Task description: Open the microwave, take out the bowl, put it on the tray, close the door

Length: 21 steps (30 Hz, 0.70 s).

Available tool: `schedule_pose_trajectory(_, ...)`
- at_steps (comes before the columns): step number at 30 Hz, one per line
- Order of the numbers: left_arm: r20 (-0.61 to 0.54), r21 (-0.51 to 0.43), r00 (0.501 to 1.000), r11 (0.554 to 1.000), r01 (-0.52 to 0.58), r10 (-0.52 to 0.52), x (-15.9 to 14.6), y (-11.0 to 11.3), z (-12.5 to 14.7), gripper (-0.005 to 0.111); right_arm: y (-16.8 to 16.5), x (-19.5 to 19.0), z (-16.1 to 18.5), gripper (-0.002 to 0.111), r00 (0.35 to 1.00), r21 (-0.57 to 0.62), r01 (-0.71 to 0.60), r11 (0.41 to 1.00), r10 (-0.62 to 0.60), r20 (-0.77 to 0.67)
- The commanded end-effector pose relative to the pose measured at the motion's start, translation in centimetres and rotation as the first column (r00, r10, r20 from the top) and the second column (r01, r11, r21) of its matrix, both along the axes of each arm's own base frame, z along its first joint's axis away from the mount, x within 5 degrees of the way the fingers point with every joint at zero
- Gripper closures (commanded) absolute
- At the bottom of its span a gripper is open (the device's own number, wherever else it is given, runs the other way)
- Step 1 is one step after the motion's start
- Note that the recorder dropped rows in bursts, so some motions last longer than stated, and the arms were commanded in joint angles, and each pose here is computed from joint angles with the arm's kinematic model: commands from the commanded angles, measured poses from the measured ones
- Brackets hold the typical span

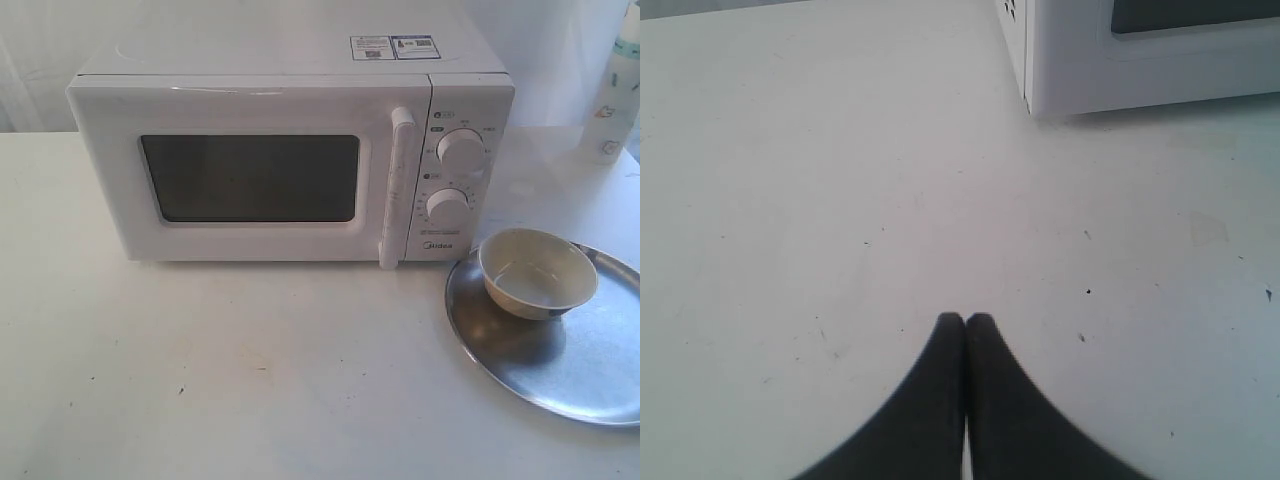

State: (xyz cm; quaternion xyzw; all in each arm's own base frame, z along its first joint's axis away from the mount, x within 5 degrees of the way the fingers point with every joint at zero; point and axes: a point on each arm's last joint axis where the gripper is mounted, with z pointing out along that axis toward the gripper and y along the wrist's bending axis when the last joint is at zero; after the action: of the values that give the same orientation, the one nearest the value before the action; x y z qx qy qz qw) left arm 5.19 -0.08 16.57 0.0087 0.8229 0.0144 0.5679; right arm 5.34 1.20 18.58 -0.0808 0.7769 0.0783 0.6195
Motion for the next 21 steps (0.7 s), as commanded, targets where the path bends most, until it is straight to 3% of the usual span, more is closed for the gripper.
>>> schedule_pose_trajectory(1,0.002,-0.008,1.0,1.0,0.005,-0.005,-0.02,-0.06,0.08,0.107,-0.21,0.0,-0.05,0.108,1.0,-0.103,0.003,0.995,0.0,0.023)
schedule_pose_trajectory(5,0.002,-0.008,1.0,1.0,0.005,-0.005,-0.02,-0.06,0.08,0.107,-0.51,0.05,-0.08,0.108,0.996,-0.406,-0.02,0.914,0.054,0.071)
schedule_pose_trajectory(6,0.002,-0.008,1.0,1.0,0.005,-0.005,-0.02,-0.06,0.08,0.107,-0.5,0.05,-0.08,0.108,0.995,-0.425,-0.024,0.905,0.061,0.074)
schedule_pose_trajectory(8,0.002,-0.008,1.0,1.0,0.005,-0.005,-0.02,-0.06,0.08,0.107,-0.45,0.03,-0.09,0.108,0.996,-0.405,-0.027,0.914,0.061,0.07)
schedule_pose_trajectory(10,0.002,-0.008,1.0,1.0,0.005,-0.005,-0.02,-0.06,0.08,0.107,-0.33,0.01,-0.11,0.108,0.999,-0.245,-0.013,0.969,0.025,0.043)
schedule_pose_trajectory(11,0.002,-0.008,1.0,1.0,0.005,-0.005,-0.02,-0.06,0.08,0.107,-0.33,0.01,-0.11,0.108,1.0,-0.101,0.016,0.995,-0.015,0.016)
schedule_pose_trajectory(13,0.002,-0.008,1.0,1.0,0.005,-0.005,-0.02,-0.06,0.08,0.107,-0.33,0.01,-0.11,0.108,0.999,-0.01,0.037,0.999,-0.037,-0.004)
schedule_pose_trajectory(21,0.002,-0.008,1.0,1.0,0.005,-0.005,-0.02,-0.06,0.08,0.107,-0.33,0.01,-0.11,0.108,1.0,-0.175,0.0,0.985,0.005,0.031)
